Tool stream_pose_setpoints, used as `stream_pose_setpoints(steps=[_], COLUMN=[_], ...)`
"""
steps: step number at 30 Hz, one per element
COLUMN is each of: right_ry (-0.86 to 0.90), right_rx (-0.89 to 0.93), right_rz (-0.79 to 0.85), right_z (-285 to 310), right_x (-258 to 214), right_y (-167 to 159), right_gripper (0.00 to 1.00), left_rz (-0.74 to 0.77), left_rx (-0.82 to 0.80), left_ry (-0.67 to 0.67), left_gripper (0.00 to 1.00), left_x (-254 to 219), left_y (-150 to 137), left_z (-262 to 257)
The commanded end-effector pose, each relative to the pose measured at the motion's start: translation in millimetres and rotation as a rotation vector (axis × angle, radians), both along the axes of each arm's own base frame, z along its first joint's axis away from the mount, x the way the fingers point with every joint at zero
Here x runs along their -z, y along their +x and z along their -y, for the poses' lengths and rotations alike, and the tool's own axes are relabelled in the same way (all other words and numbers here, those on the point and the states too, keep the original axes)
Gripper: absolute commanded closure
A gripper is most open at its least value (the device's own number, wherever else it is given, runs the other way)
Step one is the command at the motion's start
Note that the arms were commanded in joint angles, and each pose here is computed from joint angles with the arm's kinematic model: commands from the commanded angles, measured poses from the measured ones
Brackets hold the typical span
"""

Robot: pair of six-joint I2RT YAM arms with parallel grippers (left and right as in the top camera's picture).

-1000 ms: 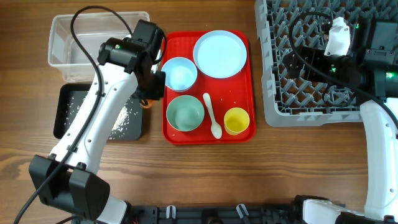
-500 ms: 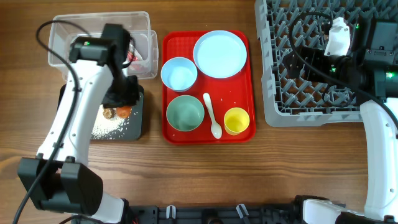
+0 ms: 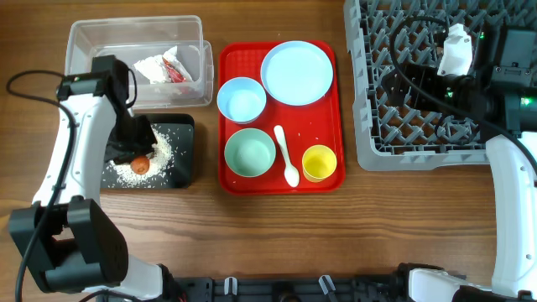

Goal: Sort waste into correct bins and load items into the dishwasher rack
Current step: 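Carry the carrot left and drop it onto the black tray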

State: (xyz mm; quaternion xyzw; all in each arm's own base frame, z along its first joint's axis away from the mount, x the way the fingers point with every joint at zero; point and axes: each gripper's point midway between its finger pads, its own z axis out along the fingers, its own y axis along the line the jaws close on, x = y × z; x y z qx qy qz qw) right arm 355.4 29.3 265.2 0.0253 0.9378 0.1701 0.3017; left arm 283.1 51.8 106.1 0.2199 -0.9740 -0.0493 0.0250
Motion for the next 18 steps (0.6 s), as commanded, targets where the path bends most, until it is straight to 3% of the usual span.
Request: stream_pose_setpoints(steps=[1, 12, 18], right_ry=[-0.009, -0.009, -0.009], right_rx=[0.005, 0.005, 0.005], right_rz=[0.009, 0.008, 0.008], right_z=[2.8, 2.8, 2.8], right_x=[-3.3, -3.1, -3.1], right_y=[2.8, 2.6, 2.6], right_gripper=[0.00, 0.00, 0.00], left_rz=[0.048, 0.103, 0.099], left_rx=[-0.035, -0.082, -0.082], left_ry=[0.000, -0.064, -0.064], left_gripper=[0.69, 0.70, 0.50], left_x=[8.4, 56.5, 58.8], left_y=[3.9, 5.8, 4.1], left_z=[-1.8, 10.4, 10.6])
